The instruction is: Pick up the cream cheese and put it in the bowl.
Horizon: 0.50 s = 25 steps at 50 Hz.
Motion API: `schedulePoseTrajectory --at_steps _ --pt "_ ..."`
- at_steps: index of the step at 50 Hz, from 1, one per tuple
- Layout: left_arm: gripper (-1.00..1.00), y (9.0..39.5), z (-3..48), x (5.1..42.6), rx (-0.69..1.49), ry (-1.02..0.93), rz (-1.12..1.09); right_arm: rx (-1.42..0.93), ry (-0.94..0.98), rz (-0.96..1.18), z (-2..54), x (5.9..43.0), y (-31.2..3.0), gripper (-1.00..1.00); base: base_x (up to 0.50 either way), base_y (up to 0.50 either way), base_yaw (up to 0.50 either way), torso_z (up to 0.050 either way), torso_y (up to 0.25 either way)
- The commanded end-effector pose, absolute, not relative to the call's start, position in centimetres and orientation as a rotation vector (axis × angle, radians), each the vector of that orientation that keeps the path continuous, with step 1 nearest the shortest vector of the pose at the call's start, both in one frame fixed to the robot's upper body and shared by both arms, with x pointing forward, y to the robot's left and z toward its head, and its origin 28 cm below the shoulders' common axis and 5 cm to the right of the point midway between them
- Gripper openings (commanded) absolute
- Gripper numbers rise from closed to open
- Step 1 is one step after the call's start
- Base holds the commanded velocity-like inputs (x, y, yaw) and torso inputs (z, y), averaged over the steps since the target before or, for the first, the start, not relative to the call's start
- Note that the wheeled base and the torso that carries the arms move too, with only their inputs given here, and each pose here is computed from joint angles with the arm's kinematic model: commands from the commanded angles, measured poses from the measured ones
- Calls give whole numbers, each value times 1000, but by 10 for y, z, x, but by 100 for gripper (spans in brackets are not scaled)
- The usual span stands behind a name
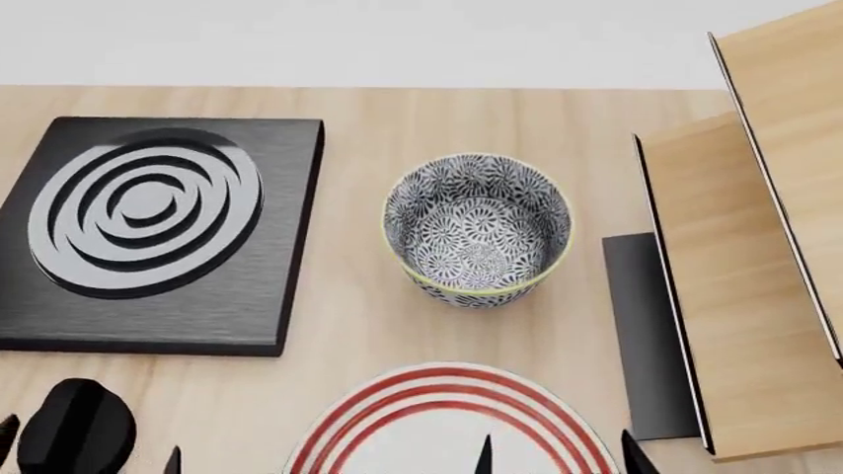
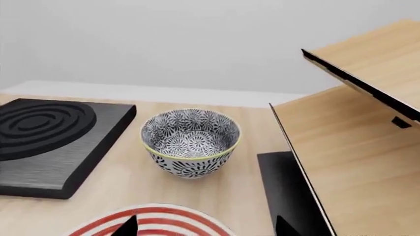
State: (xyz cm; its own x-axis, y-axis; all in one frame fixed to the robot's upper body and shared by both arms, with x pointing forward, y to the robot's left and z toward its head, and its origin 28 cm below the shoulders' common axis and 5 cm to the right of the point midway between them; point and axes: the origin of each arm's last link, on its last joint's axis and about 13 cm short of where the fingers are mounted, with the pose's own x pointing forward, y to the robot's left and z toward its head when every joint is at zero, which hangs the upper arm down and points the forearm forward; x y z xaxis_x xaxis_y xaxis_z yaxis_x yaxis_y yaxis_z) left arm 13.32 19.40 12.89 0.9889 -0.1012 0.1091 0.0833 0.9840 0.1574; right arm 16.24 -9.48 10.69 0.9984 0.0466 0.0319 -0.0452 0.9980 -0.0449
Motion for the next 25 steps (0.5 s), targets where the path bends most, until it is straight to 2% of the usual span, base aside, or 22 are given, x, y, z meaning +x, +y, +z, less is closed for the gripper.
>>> schedulePoseTrajectory --at_steps 1,25 --pt "100 196 134 128 207 25 -203 -48 -21 53 105 162 -95 100 0 0 0 0 0" --pt "100 212 130 136 302 272 -258 -48 -26 52 105 161 -95 100 0 0 0 0 0"
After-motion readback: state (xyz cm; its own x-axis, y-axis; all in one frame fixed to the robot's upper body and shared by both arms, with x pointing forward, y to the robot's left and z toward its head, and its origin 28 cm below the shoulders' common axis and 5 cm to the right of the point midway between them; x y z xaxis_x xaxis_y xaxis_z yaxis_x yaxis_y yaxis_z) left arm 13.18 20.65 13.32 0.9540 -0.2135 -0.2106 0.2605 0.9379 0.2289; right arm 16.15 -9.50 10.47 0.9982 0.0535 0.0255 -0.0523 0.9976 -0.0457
